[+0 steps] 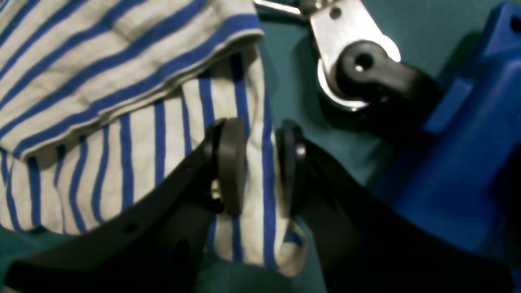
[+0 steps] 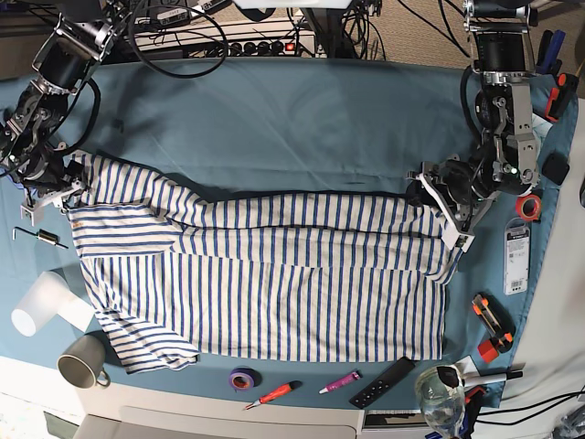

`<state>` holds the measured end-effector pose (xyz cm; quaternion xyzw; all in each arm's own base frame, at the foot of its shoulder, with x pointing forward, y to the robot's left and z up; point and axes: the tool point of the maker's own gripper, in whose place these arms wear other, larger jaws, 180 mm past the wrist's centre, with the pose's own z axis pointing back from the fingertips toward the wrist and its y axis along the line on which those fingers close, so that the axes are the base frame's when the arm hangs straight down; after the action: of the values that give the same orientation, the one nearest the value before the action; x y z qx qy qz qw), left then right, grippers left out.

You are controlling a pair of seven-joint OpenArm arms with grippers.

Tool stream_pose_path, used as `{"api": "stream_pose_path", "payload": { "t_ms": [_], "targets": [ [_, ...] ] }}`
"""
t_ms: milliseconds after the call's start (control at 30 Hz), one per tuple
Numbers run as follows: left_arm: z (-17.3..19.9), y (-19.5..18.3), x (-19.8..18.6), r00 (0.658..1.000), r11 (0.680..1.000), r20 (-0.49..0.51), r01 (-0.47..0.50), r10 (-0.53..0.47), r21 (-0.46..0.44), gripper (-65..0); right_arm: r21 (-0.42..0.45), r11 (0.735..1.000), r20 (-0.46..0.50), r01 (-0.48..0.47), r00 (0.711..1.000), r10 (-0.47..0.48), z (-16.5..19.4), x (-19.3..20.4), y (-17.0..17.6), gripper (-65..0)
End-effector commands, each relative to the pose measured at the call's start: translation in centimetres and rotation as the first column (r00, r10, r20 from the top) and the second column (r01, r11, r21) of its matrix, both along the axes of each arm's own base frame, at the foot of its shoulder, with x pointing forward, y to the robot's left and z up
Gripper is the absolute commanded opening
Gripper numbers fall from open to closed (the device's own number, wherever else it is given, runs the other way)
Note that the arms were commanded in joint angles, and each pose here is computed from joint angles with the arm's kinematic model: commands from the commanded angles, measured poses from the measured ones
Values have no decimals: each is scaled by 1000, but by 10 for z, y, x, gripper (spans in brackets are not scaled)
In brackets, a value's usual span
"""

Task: Fold the T-shirt properly
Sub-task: 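Pull the folded edge back toward the arms with both grippers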

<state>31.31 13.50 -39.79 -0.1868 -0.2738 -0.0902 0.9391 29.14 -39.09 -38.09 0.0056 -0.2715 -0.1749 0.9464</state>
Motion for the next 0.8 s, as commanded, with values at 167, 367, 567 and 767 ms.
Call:
{"api": "stream_pose_path", "payload": {
  "t_ms": [167, 367, 567, 767],
  "targets": [
    [-4, 0, -7, 999, 1000, -40, 18, -18, 15, -378, -36, 999, 11, 2, 1000, -1, -4, 2, 3, -490],
    [-5, 1, -7, 999, 1000, -41, 18, -18, 17, -427, -25, 1000, -22, -4, 1000, 4, -23, -1, 23, -565],
    [-5, 1, -7, 999, 1000, -42, 18, -18, 20, -650, -21, 1000, -13, -4, 1000, 4, -23, 2, 26, -650],
    [-5, 4, -7, 999, 999, -43, 22, -20, 37, -650, -56, 998, 27, -27, 999, 29, -7, 9, 25, -650]
  ]
}}
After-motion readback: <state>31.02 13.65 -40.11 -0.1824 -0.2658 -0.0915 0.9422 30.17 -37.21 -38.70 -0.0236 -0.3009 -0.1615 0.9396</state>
